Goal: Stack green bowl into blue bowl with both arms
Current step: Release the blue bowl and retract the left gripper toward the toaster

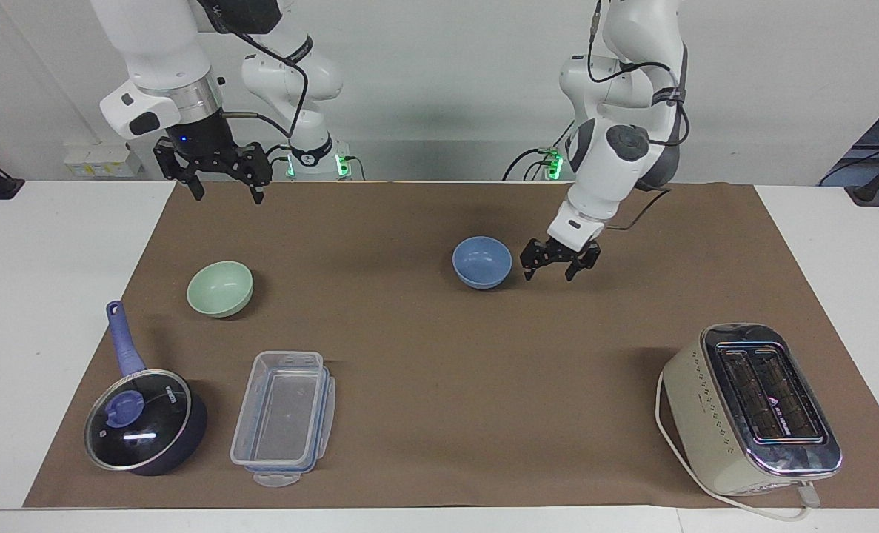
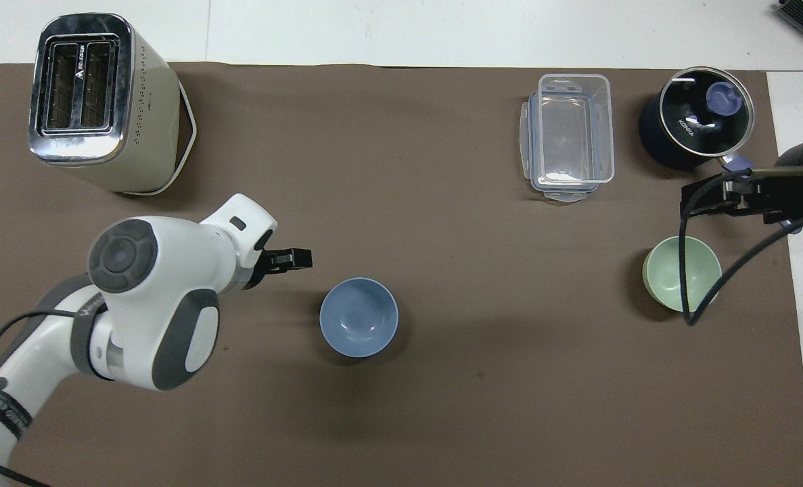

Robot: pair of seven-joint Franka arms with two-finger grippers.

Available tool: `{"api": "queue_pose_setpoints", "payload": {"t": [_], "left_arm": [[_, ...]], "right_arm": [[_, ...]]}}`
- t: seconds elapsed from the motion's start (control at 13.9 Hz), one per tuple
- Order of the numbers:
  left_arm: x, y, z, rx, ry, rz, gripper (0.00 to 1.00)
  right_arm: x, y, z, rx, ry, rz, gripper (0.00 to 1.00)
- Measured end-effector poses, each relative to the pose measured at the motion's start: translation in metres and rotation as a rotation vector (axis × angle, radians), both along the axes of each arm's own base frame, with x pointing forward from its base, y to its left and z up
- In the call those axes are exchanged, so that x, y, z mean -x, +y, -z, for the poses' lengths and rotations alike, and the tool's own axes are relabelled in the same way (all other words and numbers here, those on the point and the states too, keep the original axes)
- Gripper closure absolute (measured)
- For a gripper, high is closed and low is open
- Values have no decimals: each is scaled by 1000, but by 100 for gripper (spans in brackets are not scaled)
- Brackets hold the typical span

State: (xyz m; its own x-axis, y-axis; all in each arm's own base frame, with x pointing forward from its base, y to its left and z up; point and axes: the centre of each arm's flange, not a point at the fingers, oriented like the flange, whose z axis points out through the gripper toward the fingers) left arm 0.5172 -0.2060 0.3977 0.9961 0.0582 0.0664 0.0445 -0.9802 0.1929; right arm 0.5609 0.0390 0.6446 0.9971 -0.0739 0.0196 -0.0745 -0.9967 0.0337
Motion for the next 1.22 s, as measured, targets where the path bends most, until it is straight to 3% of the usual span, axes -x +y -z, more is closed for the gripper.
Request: {"api": "queue_pose_setpoints", "payload": {"t": [0.43, 0.94, 1.22], "left_arm": [[-42, 109, -65, -43, 64, 76, 0], [-38, 146, -172, -148, 153, 125, 0], [-36, 159, -179, -150, 164, 103, 0]], "right_arm": [[0, 0, 0, 0, 0, 0, 0], [0, 0, 0, 0, 0, 0, 0], [0, 0, 0, 0, 0, 0, 0]]}}
